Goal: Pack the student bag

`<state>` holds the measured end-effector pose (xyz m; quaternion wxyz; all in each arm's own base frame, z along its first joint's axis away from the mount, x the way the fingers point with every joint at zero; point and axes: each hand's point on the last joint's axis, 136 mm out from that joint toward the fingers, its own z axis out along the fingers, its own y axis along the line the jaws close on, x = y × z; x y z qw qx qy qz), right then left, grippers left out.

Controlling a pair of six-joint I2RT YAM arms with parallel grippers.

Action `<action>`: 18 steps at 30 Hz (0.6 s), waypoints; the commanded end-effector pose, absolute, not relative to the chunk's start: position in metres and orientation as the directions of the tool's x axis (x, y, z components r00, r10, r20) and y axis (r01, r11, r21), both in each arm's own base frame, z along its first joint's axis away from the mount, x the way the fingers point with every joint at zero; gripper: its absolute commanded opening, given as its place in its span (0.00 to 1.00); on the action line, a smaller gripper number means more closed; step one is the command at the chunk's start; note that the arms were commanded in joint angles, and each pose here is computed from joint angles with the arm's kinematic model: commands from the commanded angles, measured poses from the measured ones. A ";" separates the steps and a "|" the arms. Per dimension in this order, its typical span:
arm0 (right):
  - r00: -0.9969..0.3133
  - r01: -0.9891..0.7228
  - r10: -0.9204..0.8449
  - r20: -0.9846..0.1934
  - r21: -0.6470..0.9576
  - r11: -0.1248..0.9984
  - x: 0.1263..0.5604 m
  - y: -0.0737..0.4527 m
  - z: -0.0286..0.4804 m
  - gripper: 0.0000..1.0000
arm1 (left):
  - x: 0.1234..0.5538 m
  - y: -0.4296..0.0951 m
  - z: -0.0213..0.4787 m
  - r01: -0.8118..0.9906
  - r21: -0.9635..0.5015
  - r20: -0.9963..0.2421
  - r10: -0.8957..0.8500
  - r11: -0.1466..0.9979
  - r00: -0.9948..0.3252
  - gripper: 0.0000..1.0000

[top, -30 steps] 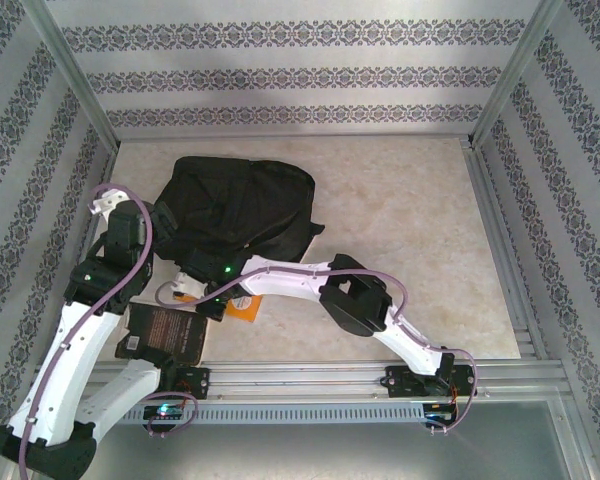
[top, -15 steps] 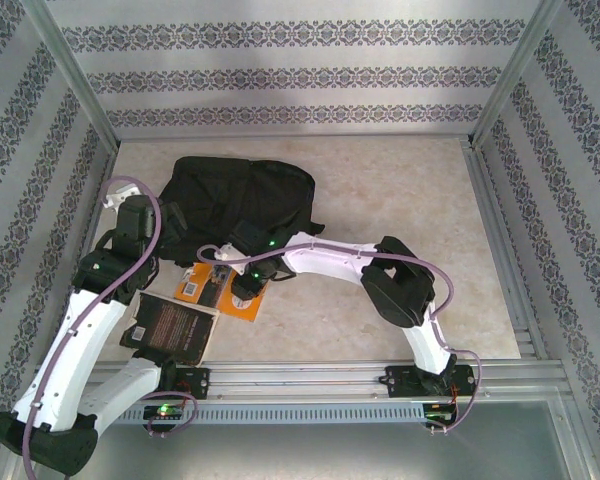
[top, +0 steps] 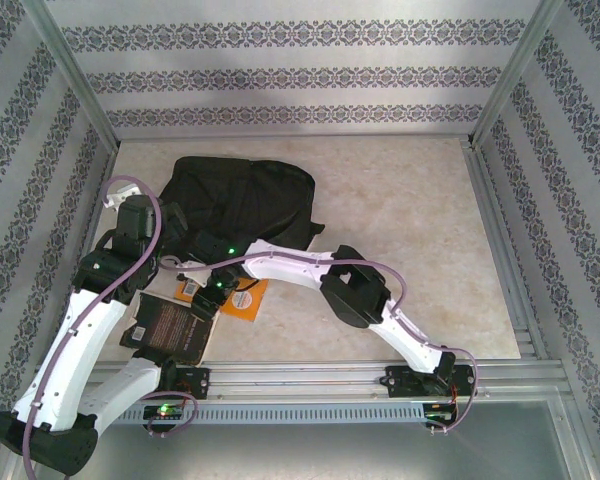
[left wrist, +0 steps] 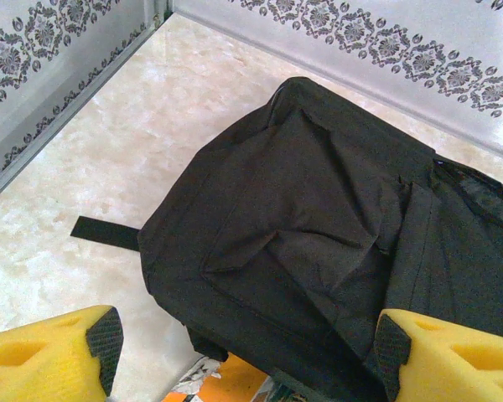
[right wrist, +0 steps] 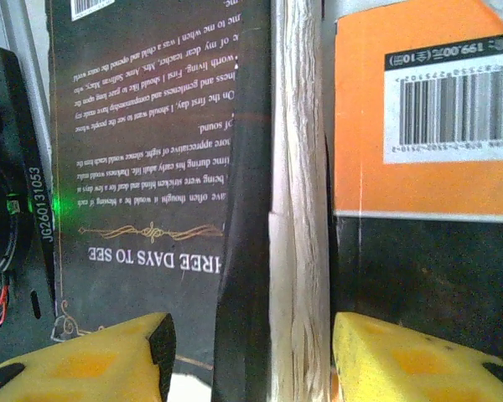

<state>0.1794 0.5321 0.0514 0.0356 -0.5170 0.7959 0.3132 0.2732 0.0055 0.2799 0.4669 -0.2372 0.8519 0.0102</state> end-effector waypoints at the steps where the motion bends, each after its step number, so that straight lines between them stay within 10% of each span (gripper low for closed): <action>1: -0.452 -0.814 -0.834 -0.317 0.529 0.240 0.155 0.532 0.049 0.51 | 0.272 0.010 0.291 -0.417 -0.211 -0.818 -0.393 0.884 -0.420 0.80; 18: -0.435 -0.691 -0.886 -0.159 0.690 0.215 0.119 0.522 0.028 0.44 | 0.278 0.004 0.282 -0.405 -0.229 -0.806 -0.406 0.885 -0.431 0.80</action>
